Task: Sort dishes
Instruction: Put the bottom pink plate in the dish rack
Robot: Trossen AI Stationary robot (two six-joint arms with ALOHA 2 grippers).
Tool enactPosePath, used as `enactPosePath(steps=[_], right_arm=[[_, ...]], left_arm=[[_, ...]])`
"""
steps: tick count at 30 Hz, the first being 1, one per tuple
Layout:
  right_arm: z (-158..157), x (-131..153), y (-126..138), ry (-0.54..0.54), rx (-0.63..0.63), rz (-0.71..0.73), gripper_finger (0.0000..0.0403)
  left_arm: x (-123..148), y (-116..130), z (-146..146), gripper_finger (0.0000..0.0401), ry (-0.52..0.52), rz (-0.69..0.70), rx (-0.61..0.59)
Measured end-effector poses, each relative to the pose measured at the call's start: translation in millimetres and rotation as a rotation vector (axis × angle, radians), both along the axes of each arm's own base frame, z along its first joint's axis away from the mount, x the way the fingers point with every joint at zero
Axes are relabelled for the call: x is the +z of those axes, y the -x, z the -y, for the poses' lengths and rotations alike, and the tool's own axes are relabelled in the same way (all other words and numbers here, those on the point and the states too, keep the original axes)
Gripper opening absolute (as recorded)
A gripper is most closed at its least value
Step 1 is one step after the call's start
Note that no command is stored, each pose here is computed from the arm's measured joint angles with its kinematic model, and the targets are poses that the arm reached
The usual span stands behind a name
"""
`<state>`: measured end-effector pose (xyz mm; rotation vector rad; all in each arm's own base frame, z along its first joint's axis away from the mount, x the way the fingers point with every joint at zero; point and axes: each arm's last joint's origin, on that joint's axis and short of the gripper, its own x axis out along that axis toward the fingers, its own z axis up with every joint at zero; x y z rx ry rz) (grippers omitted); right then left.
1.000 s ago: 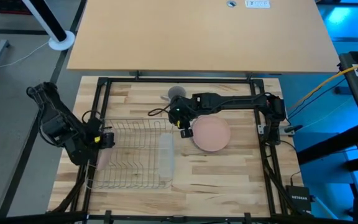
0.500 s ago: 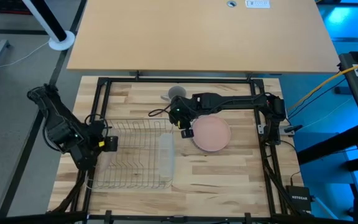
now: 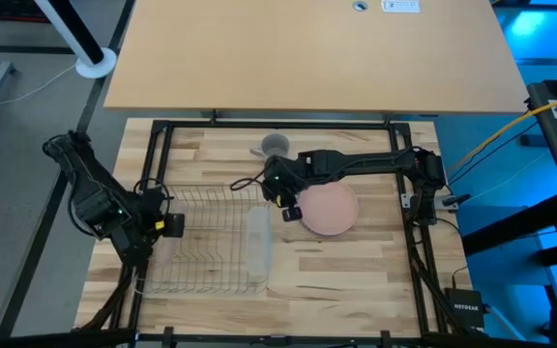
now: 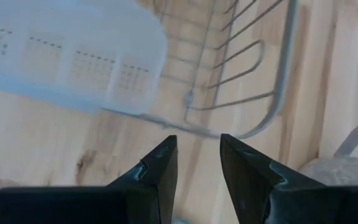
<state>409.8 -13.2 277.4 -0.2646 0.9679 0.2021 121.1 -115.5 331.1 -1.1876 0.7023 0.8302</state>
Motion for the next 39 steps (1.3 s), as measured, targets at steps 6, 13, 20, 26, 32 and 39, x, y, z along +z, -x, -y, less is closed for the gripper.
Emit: enactPosePath(steps=[6, 13, 20, 26, 32, 39], right_arm=[[-5.9, 11.1, -14.0, -0.006, 0.031, 0.185, 0.0127], [-11.3, 32.1, -29.8, -0.086, 0.135, 0.46, 0.0127], [-13.9, 26.3, -42.9, -0.158, 0.207, 0.539, 0.0127], [-12.6, -30.1, -52.1, -0.2, 0.124, 0.279, 0.0127], [-11.5, -41.4, -51.8, -0.152, 0.064, 0.203, 0.0127], [-10.1, -32.9, -42.0, -0.139, 0.019, 0.158, 0.0127]], left_arm=[[-0.3, 0.1, 0.0, 0.0032, 0.003, -0.005, -0.001], [1.2, 1.9, -1.7, 0.0032, 0.019, -0.001, 0.001], [2.4, 4.7, -4.2, 0.0032, 0.028, 0.0, 0.016], [2.4, 9.6, -3.6, 0.0033, 0.02, -0.006, 0.021], [2.3, 11.0, -3.3, 0.0033, 0.016, -0.008, 0.02], [2.6, 11.0, -3.3, 0.0033, 0.015, -0.006, 0.02]])
